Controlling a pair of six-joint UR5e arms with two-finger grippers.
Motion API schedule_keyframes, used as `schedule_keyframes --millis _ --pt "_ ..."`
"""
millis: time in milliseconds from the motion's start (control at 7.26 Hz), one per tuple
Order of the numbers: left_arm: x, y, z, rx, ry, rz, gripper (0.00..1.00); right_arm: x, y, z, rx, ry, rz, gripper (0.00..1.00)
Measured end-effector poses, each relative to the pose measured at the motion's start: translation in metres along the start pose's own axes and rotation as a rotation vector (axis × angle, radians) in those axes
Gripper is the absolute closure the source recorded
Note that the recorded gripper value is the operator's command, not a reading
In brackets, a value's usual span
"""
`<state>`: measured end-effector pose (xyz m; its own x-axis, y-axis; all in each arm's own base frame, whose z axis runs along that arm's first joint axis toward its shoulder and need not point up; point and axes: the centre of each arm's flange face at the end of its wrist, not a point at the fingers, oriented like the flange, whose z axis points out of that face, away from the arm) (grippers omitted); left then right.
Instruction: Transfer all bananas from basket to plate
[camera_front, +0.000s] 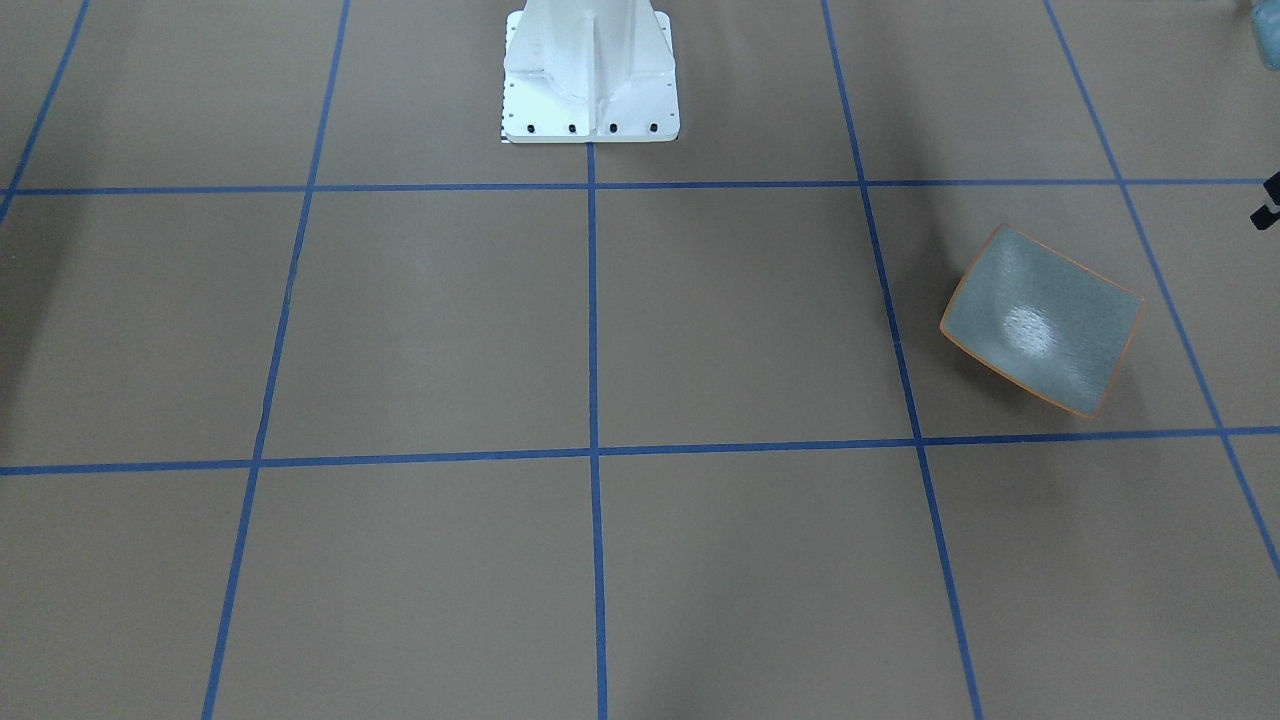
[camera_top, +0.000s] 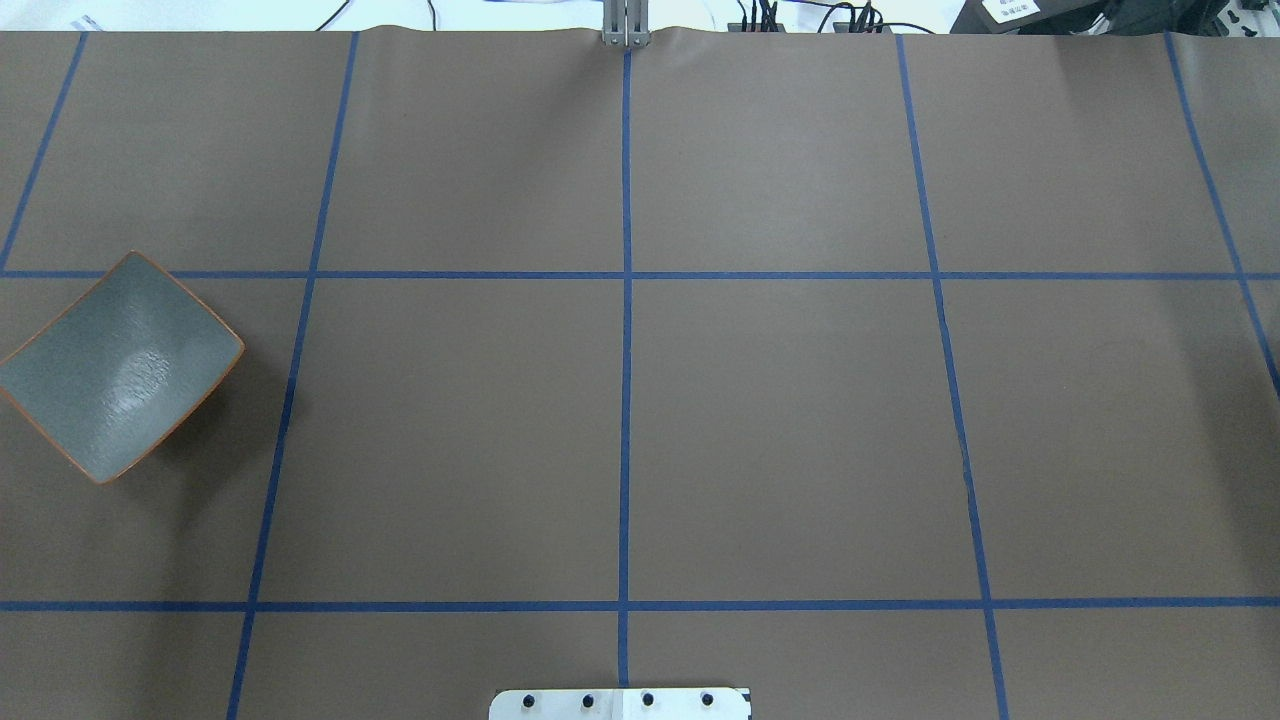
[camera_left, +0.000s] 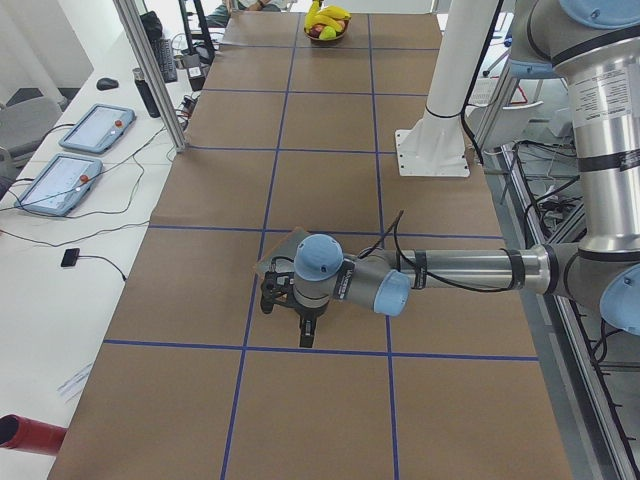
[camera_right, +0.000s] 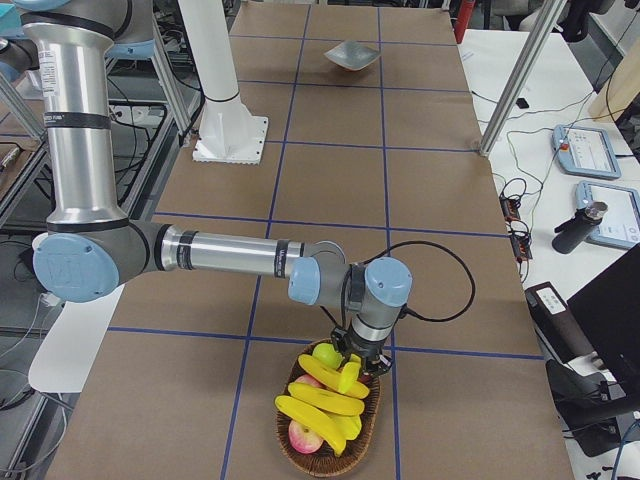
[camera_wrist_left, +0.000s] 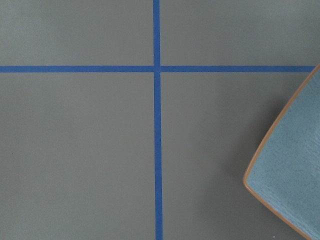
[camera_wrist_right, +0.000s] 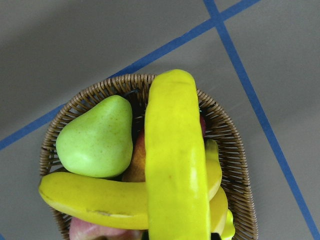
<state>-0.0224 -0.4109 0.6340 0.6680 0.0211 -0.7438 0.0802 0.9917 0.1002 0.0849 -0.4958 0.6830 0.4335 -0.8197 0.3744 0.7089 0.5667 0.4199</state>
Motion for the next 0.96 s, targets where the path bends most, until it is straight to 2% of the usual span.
schedule_keyframes --millis 276,413,689,965 --pt "0.004 -0.005 0.000 -0.001 0.022 0.003 0.00 -0.016 -0.032 -0.039 0.054 0.033 0.185 1.00" --pt "0.009 -0.013 -0.001 0.000 0.042 0.001 0.00 -0.028 -0.056 -0.049 0.072 0.042 0.251 1.00" --pt "0.025 -0.035 -0.008 0.018 0.069 -0.004 0.00 -0.061 -0.126 -0.058 0.094 0.043 0.340 1.00" --pt "0.060 -0.067 -0.019 0.033 0.125 -0.045 0.00 -0.099 -0.208 -0.062 0.114 0.028 0.377 1.00"
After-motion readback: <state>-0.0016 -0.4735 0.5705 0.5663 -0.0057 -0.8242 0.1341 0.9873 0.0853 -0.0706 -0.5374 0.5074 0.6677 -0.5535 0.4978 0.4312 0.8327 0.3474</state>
